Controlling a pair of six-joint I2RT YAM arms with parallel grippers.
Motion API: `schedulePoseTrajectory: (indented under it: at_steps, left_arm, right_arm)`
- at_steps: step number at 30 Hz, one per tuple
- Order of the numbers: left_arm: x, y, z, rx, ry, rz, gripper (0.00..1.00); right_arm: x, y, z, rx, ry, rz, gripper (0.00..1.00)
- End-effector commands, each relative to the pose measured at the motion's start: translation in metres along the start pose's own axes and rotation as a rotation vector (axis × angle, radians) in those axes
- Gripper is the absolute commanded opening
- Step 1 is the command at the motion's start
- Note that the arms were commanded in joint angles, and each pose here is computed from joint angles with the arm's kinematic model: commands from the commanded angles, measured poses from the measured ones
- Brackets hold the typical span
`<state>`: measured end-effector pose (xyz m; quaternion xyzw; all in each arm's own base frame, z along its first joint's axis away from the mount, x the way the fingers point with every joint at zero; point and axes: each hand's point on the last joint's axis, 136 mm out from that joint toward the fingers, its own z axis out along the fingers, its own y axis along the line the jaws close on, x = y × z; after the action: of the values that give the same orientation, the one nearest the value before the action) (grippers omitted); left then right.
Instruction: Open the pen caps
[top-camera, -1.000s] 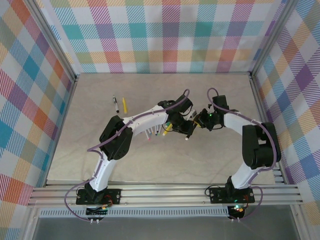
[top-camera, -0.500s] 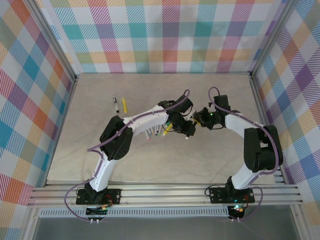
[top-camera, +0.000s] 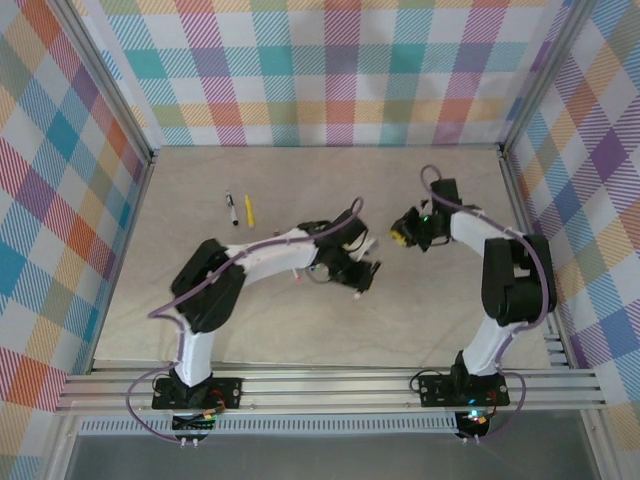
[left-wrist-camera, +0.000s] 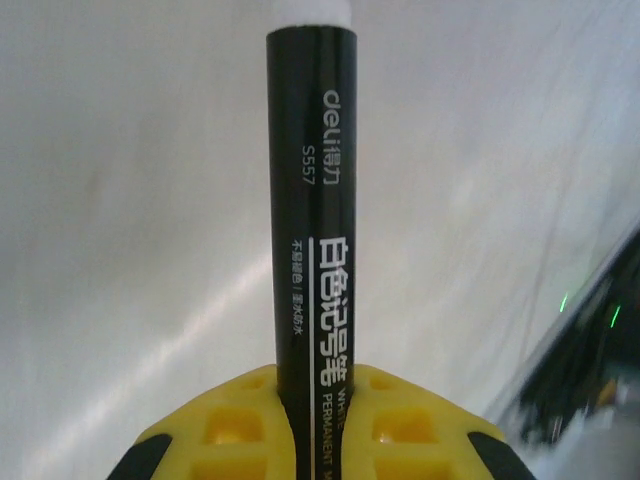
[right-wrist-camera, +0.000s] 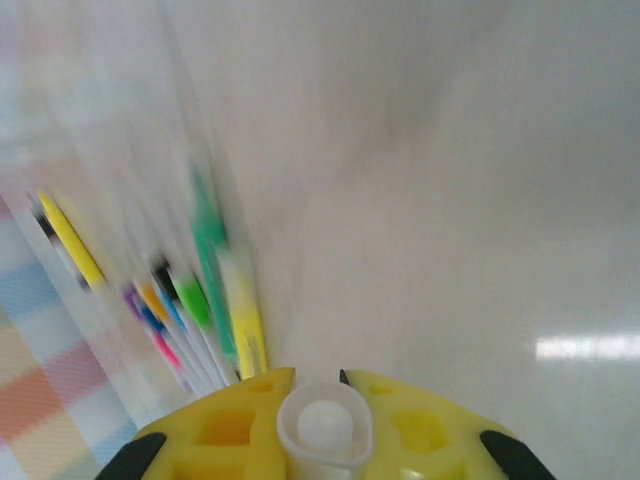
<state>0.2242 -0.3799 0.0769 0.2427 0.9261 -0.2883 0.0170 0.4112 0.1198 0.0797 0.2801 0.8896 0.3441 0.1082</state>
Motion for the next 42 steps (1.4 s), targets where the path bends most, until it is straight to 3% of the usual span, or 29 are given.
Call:
schedulePoseTrajectory:
  at_steps: [1,7,13,17,21,24,28,42]
  left_arm:
    - [0.048,-0.001,-0.033,-0.034,0.048,-0.007,0.0]
    - [0.016,0.03,-0.087,-0.139,-0.103,-0.085,0.0]
    - [-0.027,0.137,-0.139,-0.404,-0.24,-0.325,0.0]
    - [-0.043,0.189,-0.158,-0.479,-0.271,-0.433,0.0]
    - [-0.042,0.251,-0.186,-0.624,-0.296,-0.547,0.0]
    - [-0.035,0.292,-0.197,-0.602,-0.325,-0.644,0.0]
    - [-0.03,0.326,-0.223,-0.694,-0.386,-0.688,0.0]
    - [-0.043,0.404,-0.225,-0.754,-0.332,-0.796,0.0]
  right_arm:
    - [-0.06,0.01,-0.021,0.001,-0.152,0.0,0.0]
    - [-0.06,0.009,-0.017,0.035,-0.145,-0.019,0.0]
    - [-0.054,-0.022,-0.029,0.297,-0.173,-0.156,0.0]
    - [-0.052,-0.039,-0.035,0.396,-0.186,-0.204,0.0]
    - [-0.05,-0.053,-0.034,0.468,-0.178,-0.226,0.0]
    - [-0.047,-0.055,-0.027,0.453,-0.161,-0.223,0.0]
    - [-0.046,-0.058,-0.022,0.455,-0.147,-0.221,0.0]
    - [-0.049,-0.074,-0.01,0.509,-0.122,-0.217,0.0]
